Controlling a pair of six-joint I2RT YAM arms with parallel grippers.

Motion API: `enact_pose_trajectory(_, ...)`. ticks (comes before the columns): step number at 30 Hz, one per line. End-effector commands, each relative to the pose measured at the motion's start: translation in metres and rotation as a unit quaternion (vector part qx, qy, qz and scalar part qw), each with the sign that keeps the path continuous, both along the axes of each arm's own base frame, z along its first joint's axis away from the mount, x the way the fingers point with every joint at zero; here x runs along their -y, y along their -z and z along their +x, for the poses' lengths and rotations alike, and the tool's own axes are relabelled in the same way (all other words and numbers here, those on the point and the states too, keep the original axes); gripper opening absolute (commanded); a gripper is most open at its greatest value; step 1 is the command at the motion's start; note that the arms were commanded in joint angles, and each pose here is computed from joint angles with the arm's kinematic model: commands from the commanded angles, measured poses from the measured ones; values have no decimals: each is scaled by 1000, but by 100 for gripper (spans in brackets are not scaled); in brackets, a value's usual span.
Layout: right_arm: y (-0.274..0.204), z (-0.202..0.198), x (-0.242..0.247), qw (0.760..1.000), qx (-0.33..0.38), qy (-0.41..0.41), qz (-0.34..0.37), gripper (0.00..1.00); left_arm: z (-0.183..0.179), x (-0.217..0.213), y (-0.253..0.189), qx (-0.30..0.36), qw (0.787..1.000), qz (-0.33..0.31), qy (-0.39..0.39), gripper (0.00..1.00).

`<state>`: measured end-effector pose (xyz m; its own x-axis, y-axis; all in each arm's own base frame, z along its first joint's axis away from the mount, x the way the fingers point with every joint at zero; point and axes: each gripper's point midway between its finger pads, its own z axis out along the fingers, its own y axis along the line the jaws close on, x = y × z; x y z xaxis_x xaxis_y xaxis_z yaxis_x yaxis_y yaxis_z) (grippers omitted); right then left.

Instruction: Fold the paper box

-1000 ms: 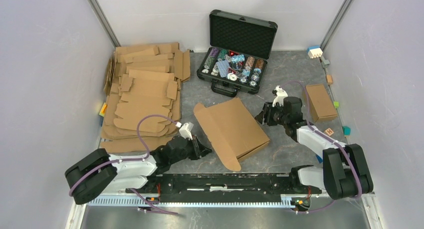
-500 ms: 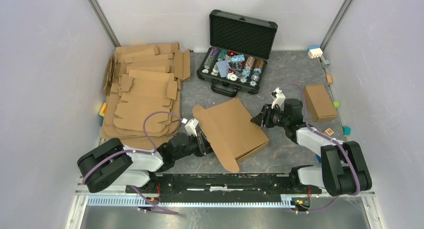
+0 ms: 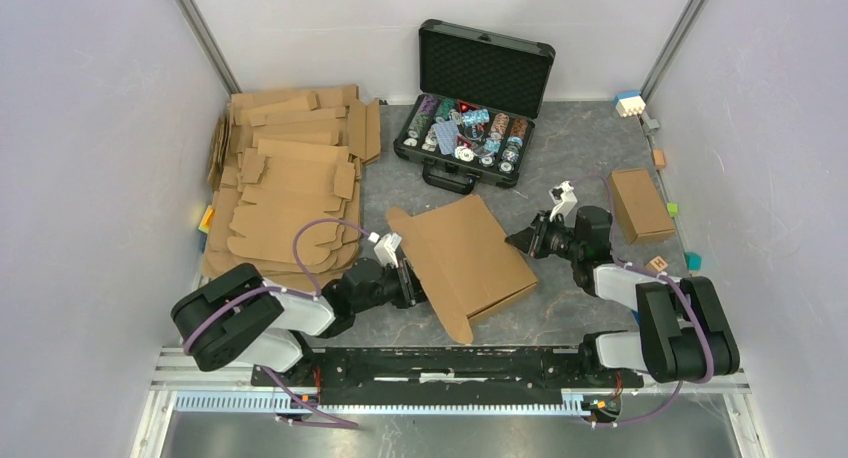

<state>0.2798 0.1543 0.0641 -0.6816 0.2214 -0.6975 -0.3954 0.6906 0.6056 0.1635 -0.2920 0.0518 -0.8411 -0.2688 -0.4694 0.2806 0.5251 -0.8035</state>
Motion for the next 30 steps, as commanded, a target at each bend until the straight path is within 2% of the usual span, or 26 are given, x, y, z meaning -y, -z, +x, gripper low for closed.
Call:
enact_pose_trajectory(1, 35, -28, 4, 998, -67, -1, 0, 16, 10, 10, -15, 3, 1000, -28, -7, 22)
enact_pose_trajectory(5, 45, -32, 8, 997, -70, 0, -20, 15, 9, 21, -11, -10, 999, -38, 13, 20)
enact_pose_trajectory(8, 50, -30, 18, 996, -66, 17, -53, 15, 12, 2, -4, -21, 998, -54, -30, 19)
enact_pose_trajectory(10, 51, -27, 24, 995, -63, 29, -68, 14, 14, -12, 8, -44, 997, -38, -52, 20)
enact_pose_trajectory(13, 55, -29, 22, 995, -73, 27, -64, 10, 6, -19, 34, -88, 995, 12, -46, 20)
enact_pose_trajectory(15, 59, -31, 21, 995, -84, 25, -57, 4, 5, -22, 37, -97, 994, 7, -53, 20)
enact_pose_trajectory(19, 66, -34, 24, 993, -104, 34, -45, 1, 2, -24, 51, -114, 992, 12, -56, 20)
enact_pose_trajectory(25, 71, -32, 36, 990, -119, 67, -29, 0, 4, -11, 50, -119, 991, -41, -47, 20)
enact_pose_trajectory(30, 71, -31, 39, 989, -124, 76, -20, 0, 3, -8, 48, -121, 989, -79, -43, 15)
